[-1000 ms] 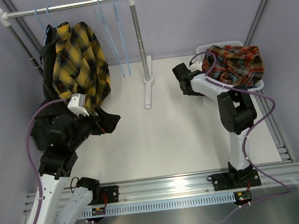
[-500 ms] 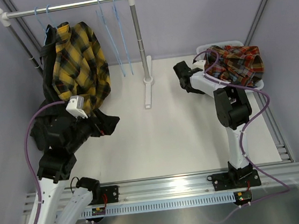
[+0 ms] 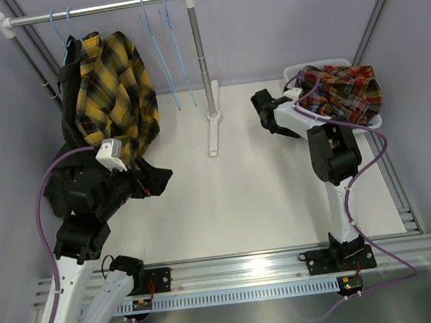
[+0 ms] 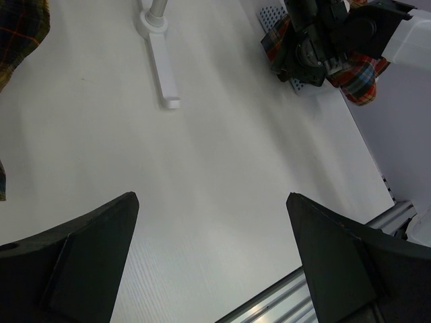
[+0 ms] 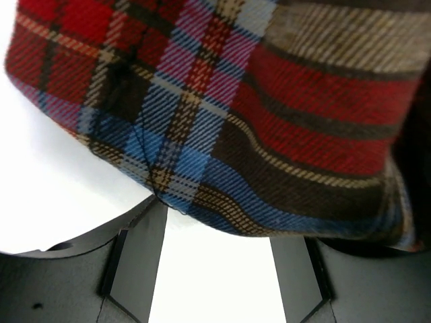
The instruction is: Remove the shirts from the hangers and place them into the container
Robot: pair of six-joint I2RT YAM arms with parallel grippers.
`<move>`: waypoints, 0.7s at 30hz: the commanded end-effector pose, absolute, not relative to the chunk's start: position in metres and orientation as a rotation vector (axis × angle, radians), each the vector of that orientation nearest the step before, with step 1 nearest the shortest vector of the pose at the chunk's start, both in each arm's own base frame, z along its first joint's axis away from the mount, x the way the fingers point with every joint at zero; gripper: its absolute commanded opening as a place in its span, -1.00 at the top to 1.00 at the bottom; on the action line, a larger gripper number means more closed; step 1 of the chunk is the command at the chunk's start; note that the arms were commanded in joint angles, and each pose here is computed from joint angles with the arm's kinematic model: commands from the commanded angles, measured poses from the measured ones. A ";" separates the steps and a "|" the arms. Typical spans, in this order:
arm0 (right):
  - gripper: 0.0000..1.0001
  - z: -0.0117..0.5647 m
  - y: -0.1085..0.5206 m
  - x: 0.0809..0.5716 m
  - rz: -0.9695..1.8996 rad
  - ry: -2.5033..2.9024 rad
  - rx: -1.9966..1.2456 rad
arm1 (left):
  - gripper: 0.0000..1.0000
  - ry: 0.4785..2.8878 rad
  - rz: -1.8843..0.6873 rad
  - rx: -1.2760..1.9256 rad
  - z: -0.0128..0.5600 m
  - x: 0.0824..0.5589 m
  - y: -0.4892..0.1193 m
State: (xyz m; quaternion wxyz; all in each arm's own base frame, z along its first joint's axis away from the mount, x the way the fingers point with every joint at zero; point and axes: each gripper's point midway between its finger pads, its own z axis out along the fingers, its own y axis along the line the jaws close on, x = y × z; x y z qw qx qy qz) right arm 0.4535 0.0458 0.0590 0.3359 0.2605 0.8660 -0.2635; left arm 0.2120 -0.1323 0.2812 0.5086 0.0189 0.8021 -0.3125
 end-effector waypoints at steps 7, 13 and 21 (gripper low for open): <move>-0.18 0.084 0.036 0.473 -0.727 2.116 0.678 | -0.98 1.902 -0.770 0.078 0.288 0.209 -0.135; 0.91 0.081 0.026 0.482 -0.732 2.118 0.667 | -0.98 1.905 -0.767 0.078 0.288 0.208 -0.135; 1.00 0.147 0.036 0.493 -0.597 2.047 0.603 | -0.98 1.902 -0.755 0.077 0.290 0.210 -0.134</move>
